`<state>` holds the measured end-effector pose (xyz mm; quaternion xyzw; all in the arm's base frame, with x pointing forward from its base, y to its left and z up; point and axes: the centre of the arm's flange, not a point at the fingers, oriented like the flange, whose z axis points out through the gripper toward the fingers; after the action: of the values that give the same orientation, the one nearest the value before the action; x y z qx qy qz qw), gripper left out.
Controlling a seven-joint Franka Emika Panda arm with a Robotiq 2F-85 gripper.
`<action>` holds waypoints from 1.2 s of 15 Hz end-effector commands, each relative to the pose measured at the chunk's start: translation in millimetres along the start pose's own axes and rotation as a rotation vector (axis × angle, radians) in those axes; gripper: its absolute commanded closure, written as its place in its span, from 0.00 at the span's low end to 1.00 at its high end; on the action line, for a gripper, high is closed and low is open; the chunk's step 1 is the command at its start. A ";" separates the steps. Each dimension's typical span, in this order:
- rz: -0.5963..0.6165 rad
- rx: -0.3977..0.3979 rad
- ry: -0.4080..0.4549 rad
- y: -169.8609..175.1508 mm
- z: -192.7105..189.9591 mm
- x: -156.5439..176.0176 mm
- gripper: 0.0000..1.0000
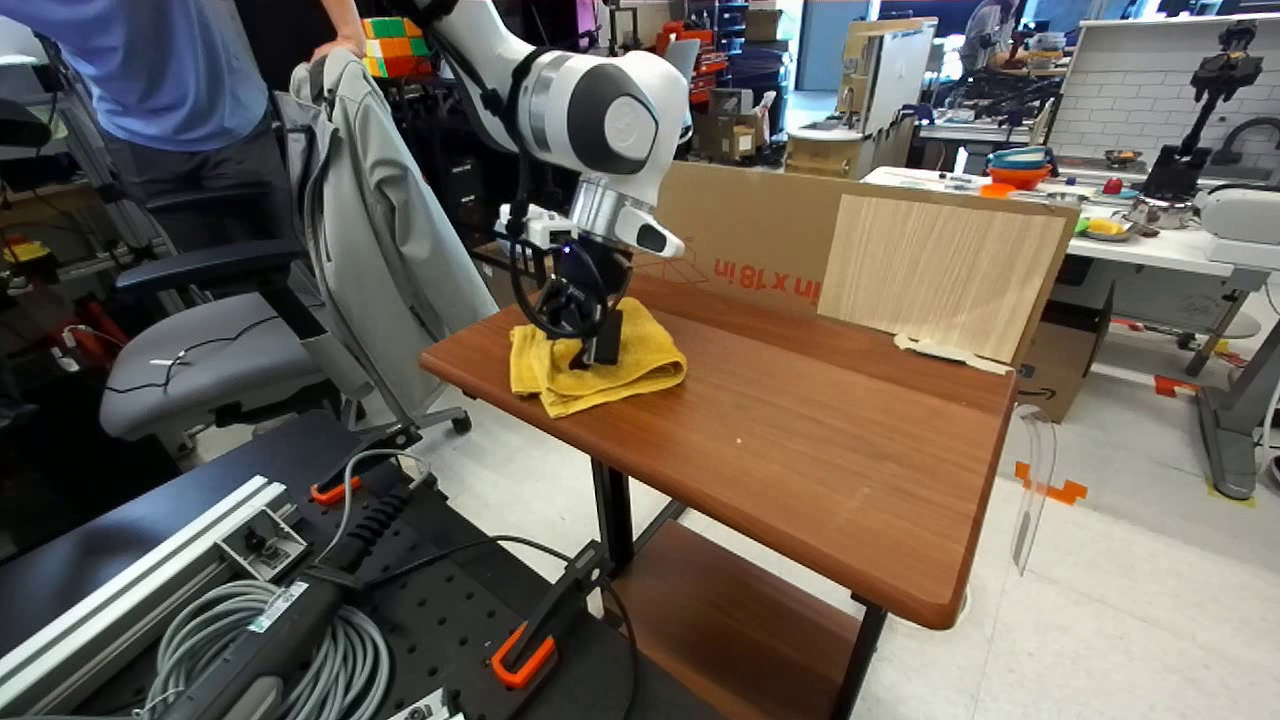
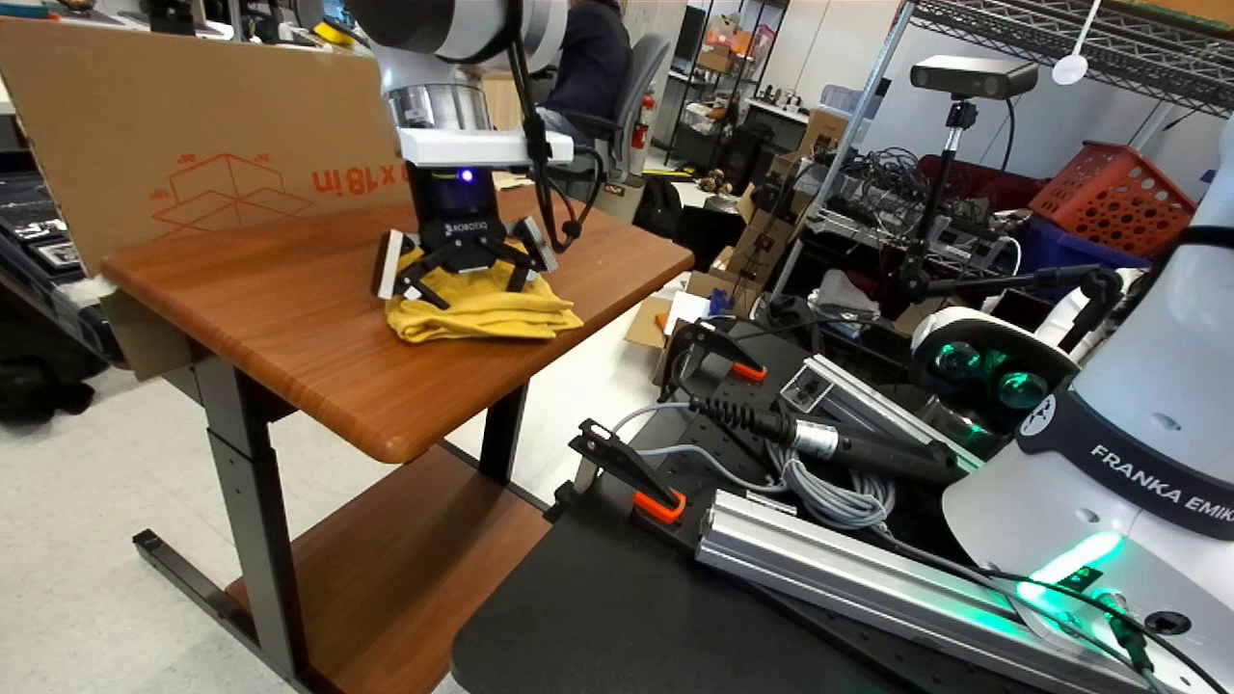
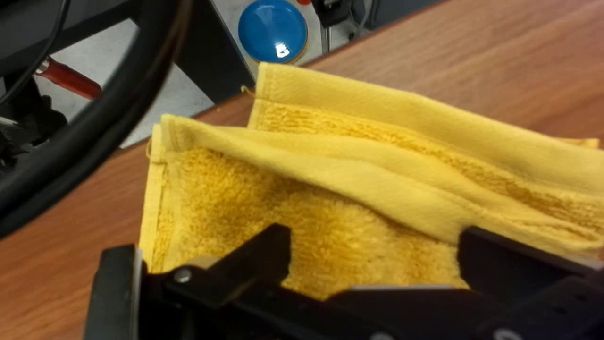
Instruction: Wipe the table with the cloth
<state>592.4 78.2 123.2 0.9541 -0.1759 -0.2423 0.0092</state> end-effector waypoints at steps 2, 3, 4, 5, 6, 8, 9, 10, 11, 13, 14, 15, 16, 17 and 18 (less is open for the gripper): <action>-0.087 -0.021 -0.016 -1.8 39.2 -40.0 0.00; -0.080 -0.023 0.010 -0.1 36.7 -34.0 0.00; -0.067 -0.022 0.026 1.9 32.8 -28.0 0.00; -0.054 -0.010 0.053 5.9 24.9 -20.4 0.00; -0.047 -0.001 0.074 8.5 18.1 -16.6 0.00; -0.028 0.032 0.140 16.8 -5.2 -8.1 0.00; -0.019 0.048 0.173 21.7 -15.4 -4.4 0.00; -0.011 0.067 0.207 27.6 -26.5 -2.2 0.00; -0.005 0.084 0.234 35.1 -38.8 -2.9 0.00; -0.008 0.110 0.274 50.0 -64.0 -13.4 0.00; -0.014 0.124 0.289 57.3 -76.9 -20.4 0.00; -0.023 0.128 0.292 66.8 -91.0 -32.3 0.00; -0.029 0.132 0.300 74.7 -102.7 -40.8 0.00; -0.048 0.144 0.301 86.4 -114.5 -52.0 0.00; -0.051 0.143 0.307 96.0 -123.4 -60.2 0.00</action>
<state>604.0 19.0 219.4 0.9798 -0.1783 -0.0880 -0.0228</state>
